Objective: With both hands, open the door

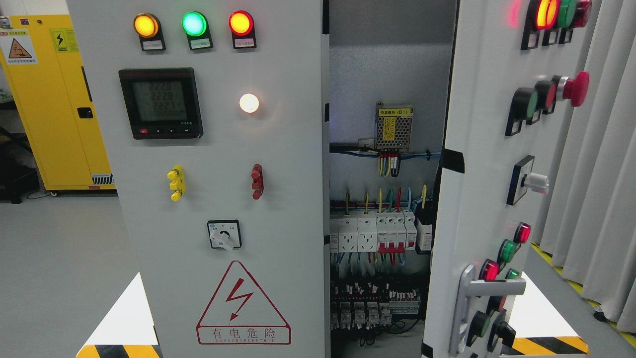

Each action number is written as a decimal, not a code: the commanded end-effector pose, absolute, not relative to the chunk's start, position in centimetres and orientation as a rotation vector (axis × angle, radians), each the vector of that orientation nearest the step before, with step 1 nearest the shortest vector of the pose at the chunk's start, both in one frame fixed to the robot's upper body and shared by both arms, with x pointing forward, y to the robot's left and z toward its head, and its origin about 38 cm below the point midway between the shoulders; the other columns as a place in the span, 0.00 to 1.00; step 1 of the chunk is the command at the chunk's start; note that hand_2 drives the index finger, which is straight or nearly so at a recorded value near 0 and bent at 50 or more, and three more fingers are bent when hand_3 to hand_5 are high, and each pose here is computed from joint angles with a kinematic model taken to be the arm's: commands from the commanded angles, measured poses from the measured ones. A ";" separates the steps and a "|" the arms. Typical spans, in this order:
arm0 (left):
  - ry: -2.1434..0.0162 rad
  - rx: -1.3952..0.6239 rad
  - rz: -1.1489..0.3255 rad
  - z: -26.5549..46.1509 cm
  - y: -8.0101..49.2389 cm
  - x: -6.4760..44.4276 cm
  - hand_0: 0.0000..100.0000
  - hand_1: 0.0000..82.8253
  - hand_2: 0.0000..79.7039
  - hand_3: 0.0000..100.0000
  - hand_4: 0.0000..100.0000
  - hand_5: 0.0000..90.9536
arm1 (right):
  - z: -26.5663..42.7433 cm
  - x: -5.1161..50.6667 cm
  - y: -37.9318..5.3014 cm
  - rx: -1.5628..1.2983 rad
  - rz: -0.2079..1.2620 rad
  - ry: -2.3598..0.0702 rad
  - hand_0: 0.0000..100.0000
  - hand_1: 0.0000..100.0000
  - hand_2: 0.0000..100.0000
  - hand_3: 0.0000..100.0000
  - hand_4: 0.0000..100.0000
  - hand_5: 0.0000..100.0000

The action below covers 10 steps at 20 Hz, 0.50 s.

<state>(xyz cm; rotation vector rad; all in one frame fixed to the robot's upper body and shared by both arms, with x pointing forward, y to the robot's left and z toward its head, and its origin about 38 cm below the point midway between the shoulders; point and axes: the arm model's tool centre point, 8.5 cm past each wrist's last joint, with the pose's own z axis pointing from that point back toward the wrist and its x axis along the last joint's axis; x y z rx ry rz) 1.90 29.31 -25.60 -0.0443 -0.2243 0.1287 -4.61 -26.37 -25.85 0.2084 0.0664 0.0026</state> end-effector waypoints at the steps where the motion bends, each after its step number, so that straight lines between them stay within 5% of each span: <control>1: -0.377 -0.027 0.090 -24.9 31.7 5.6 0.00 0.00 0.00 0.00 0.00 0.00 | -25.8 -4.6 -26.1 0.240 0.001 0.067 0.20 0.12 0.00 0.00 0.00 0.00; 10: -0.982 -0.202 -0.076 -15.2 30.5 18.5 0.00 0.00 0.00 0.00 0.00 0.00 | -25.7 -4.6 -26.7 0.231 0.002 0.066 0.20 0.12 0.00 0.00 0.00 0.00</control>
